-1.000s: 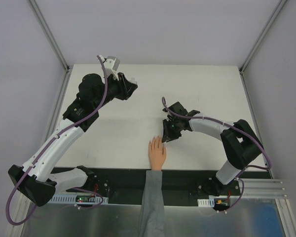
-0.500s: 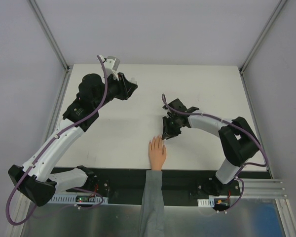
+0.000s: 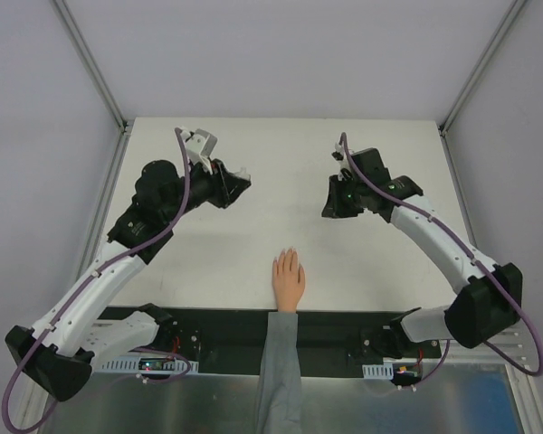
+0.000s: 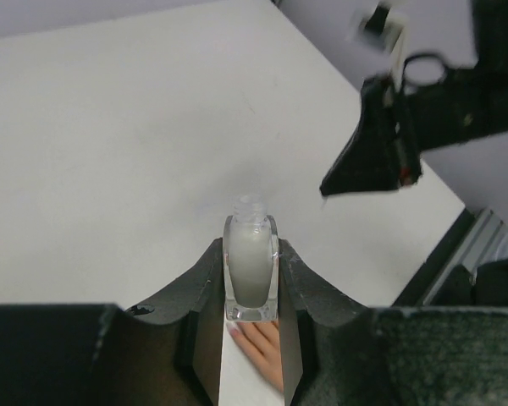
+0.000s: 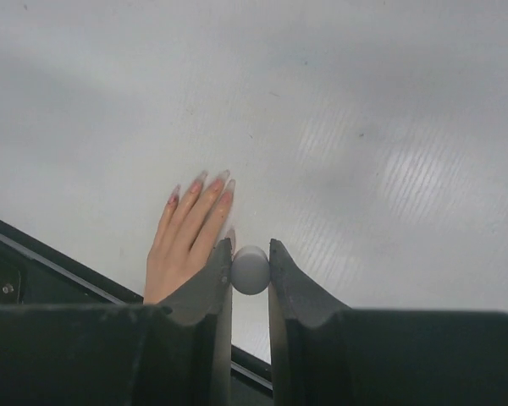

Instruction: Paint the nails

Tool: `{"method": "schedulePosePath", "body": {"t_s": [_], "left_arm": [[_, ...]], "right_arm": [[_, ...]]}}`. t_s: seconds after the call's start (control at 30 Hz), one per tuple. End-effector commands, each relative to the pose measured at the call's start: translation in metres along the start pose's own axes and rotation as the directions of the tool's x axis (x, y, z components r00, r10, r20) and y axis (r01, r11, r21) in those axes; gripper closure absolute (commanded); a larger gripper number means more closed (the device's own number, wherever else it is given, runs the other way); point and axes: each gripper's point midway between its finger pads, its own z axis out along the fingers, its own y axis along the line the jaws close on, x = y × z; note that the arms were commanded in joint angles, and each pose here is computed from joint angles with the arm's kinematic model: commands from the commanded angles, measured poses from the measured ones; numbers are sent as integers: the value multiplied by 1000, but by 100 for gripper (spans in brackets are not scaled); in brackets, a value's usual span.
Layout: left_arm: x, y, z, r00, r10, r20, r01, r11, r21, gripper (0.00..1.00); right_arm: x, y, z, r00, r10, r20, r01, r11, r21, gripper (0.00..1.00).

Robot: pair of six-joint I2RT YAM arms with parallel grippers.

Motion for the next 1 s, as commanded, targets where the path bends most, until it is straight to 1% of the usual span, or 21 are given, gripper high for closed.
{"method": "schedulePosePath", "body": {"t_s": [0.0,0.03,0.07,0.1,0.13,0.17,0.2,0.23,0.27,0.3,0.33,0.37,0.43,0.5,0.53,0.57,0.6,0.63,0.73,0.8,0.97], "left_arm": [[29,-18,-15,998,55,15,-57,986,158,100],[51,-16,-16,998,64,-14,-60,981,183,100],[59,-29,-23,996,90,-25,-80,961,266,100],[63,-37,-31,990,141,-11,-130,938,321,100],[78,-40,-36,987,156,-34,-133,921,365,100],[90,-55,-46,980,192,-46,-149,869,471,100],[96,-62,-54,976,212,-40,-161,840,518,100],[109,-64,-59,974,220,-57,-153,820,551,100],[115,-67,-64,972,228,-58,-154,801,579,100],[120,-72,-72,967,252,-42,-174,768,616,100],[133,-70,-75,965,258,-56,-167,761,627,100],[137,-70,-77,962,271,-44,-184,754,630,100],[135,-71,-82,949,314,18,-254,733,631,100],[127,-72,-86,932,352,88,-329,719,613,100],[129,-71,-86,930,355,96,-337,720,607,100],[128,-73,-87,925,362,115,-352,705,615,100],[129,-75,-89,925,362,117,-351,695,627,100],[131,-78,-92,926,359,117,-346,680,647,100],[131,-84,-98,925,358,130,-348,654,672,100],[128,-87,-102,918,361,164,-372,640,673,100],[127,-88,-107,913,353,205,-396,641,657,100]], "right_arm": [[-16,6,-35,990,-109,94,110,994,-11,100],[-20,8,-42,985,-119,124,122,992,-17,100],[-21,13,-48,984,-116,134,122,992,-37,100],[-21,18,-52,984,-112,140,122,991,-59,100],[-21,28,-63,980,-118,158,134,986,-97,100],[-22,40,-72,976,-131,174,156,978,-139,100],[-21,47,-79,970,-156,187,185,971,-149,100],[-12,62,-87,958,-217,188,249,954,-167,100],[-16,64,-99,938,-257,233,291,949,-122,100],[-13,69,-105,922,-297,248,330,938,-105,100],[0,85,-111,908,-344,240,380,917,-122,100],[1,95,-122,898,-353,264,399,905,-145,100],[12,124,-135,895,-348,279,414,881,-229,100],[6,143,-151,885,-328,329,419,871,-258,100],[9,158,-159,880,-330,341,431,857,-282,100],[7,165,-163,872,-337,354,443,851,-281,100],[-2,175,-167,863,-339,375,451,851,-269,100],[4,191,-170,864,-339,373,458,836,-302,100],[10,222,-168,847,-388,363,506,797,-330,100],[8,228,-167,835,-401,378,521,797,-307,100],[10,254,-169,839,-366,402,513,776,-365,100]]}}
